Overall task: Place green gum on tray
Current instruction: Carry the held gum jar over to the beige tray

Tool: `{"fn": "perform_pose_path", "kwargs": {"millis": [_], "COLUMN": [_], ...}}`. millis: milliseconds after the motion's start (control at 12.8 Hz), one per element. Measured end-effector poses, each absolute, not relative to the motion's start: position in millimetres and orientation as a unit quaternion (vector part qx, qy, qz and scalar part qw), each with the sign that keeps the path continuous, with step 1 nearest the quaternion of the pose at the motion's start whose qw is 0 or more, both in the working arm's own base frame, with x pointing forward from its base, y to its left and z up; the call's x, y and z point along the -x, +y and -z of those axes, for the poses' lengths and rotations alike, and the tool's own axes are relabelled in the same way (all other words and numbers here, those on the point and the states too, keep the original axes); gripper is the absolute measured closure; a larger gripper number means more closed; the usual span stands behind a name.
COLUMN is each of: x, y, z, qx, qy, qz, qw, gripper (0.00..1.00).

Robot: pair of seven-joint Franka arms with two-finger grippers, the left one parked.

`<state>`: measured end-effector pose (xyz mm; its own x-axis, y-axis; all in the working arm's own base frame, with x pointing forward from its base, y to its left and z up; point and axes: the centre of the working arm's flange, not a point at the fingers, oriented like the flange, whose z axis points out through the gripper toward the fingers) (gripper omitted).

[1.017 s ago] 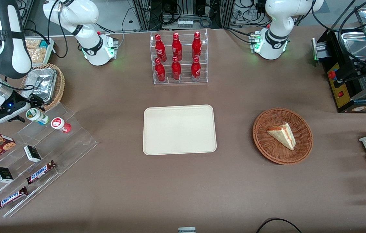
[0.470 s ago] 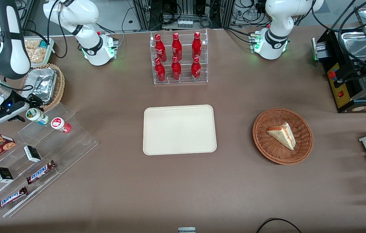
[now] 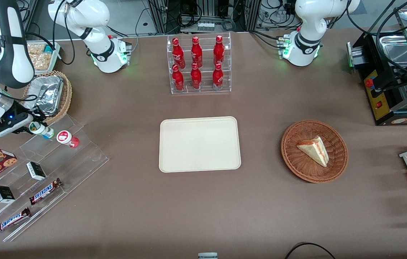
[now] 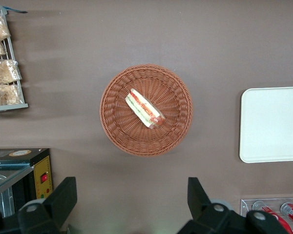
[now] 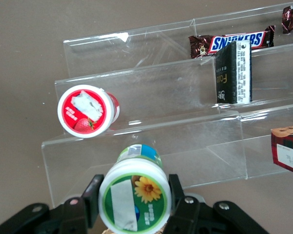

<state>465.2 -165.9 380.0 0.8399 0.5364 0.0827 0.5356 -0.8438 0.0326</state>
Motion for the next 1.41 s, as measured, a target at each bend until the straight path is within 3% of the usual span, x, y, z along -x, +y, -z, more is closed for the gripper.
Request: {"fn": "perform_pose_path", "kwargs": {"millis": [235, 470, 783, 1096, 1409], "x": [-476, -501, -538, -548, -543], "y": [-163, -149, -49, 82, 237], "z": [-403, -477, -537, -530, -508], "qx": [-0.957, -0.954, -0.963, -0.975, -0.991], "qy": [0.287, 0.298, 0.267, 0.213, 0.121], "qz": [-0.035, -0.014, 0.027, 0.041, 0.046], "qw": [-0.004, -0.018, -0.028, -0.051, -0.042], "gripper": [0.41, 0.41, 0.41, 0.41, 0.41]}}
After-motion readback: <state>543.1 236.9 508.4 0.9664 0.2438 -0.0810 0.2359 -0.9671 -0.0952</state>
